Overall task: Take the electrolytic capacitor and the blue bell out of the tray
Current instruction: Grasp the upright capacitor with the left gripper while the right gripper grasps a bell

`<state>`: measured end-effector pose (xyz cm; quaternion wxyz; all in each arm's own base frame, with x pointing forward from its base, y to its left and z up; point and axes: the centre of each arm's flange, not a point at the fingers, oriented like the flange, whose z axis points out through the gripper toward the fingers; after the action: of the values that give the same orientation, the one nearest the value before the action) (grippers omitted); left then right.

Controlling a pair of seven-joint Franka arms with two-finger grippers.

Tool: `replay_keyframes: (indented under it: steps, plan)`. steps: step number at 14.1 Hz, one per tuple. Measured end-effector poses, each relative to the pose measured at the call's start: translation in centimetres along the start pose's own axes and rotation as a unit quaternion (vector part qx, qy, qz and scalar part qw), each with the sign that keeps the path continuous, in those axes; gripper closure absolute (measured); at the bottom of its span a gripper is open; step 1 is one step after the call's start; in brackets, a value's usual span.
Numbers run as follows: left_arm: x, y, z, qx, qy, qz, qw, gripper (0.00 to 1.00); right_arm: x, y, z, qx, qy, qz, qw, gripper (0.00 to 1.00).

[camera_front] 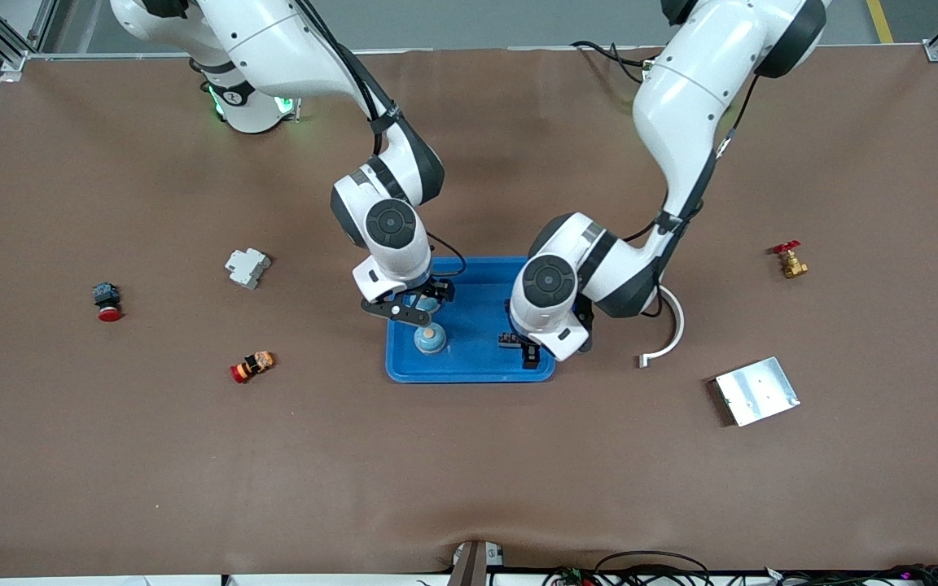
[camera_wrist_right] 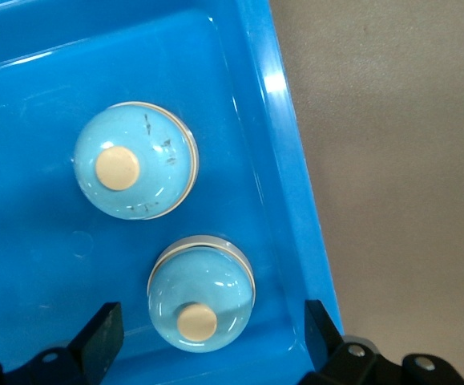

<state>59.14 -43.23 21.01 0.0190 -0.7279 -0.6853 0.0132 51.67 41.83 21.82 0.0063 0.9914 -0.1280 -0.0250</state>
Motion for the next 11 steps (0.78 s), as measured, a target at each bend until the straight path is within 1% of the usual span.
replay_keyframes:
  steps: [2,5,8,11]
  plan:
    - [-0.8,0.1,0.8,-0.009,0.002,0.002,1.000,0.00,0.1,-0.1,0.1,0.004,0.003,0.002,1.000,0.00]
    - [-0.7,0.6,0.7,-0.015,0.001,-0.001,1.000,0.00,-0.3,-0.6,0.5,0.009,0.008,0.008,1.000,0.00]
    - [-0.8,1.0,0.1,-0.023,-0.004,-0.006,1.000,0.00,-1.7,-1.5,1.7,0.002,0.005,0.002,1.000,0.00]
    - [-1.0,1.2,0.1,-0.033,-0.012,-0.017,0.999,0.00,-1.6,-1.3,2.5,-0.001,0.005,0.004,1.000,0.00]
